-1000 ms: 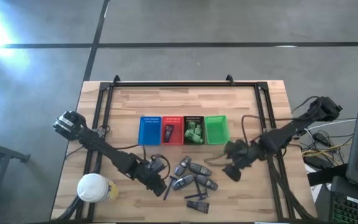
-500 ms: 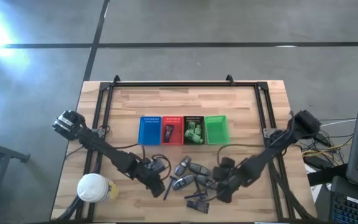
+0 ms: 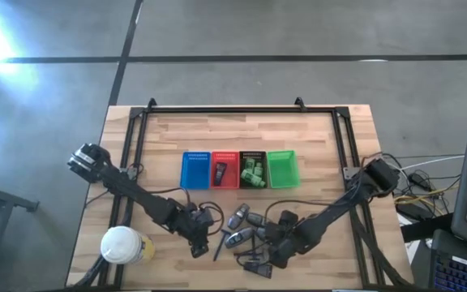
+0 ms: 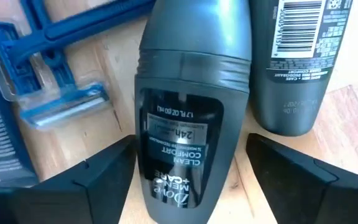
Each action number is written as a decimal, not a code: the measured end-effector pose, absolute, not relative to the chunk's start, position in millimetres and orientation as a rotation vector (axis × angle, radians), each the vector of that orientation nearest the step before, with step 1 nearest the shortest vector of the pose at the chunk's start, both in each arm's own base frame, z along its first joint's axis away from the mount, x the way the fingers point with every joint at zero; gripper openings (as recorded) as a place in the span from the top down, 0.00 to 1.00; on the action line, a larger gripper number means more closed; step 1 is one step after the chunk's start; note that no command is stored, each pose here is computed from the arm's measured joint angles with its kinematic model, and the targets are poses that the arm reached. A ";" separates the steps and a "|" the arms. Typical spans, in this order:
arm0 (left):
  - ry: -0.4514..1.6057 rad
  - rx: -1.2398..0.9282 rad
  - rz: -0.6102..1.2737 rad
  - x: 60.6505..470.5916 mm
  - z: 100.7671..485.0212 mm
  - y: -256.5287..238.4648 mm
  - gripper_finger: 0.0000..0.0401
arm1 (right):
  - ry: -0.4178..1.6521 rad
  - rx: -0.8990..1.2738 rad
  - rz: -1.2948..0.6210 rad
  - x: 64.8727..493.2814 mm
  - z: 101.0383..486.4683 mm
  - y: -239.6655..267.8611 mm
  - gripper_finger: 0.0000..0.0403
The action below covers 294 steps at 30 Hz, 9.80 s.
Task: Pick & Place Travel size toiletries
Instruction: Put the deodorant into the blue bin
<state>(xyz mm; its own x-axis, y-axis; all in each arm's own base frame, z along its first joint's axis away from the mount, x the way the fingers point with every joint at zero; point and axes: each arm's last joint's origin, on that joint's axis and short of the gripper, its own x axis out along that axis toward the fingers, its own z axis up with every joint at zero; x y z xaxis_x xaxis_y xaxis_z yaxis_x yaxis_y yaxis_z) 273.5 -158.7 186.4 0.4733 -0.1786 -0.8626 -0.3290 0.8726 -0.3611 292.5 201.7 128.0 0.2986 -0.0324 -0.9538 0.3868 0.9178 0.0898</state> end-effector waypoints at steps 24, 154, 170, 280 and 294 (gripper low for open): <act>0.763 0.423 -0.173 273.3 240.8 -176.2 0.35 | 1.138 0.621 -0.050 296.1 226.0 155.8 0.54; 1.246 -0.001 -0.004 284.6 155.9 -70.2 0.40 | 0.924 0.621 -0.442 202.6 278.3 129.4 0.09; 1.244 -0.089 0.034 283.8 154.7 -75.7 0.47 | 0.915 0.609 -0.449 203.6 278.4 127.7 0.09; 0.339 -0.580 0.184 248.9 290.6 -68.9 0.22 | 0.206 0.678 -0.102 348.8 314.0 18.6 0.50; -0.050 -0.833 0.086 239.7 324.5 -42.4 0.18 | -0.015 0.674 0.072 351.2 341.2 21.3 0.49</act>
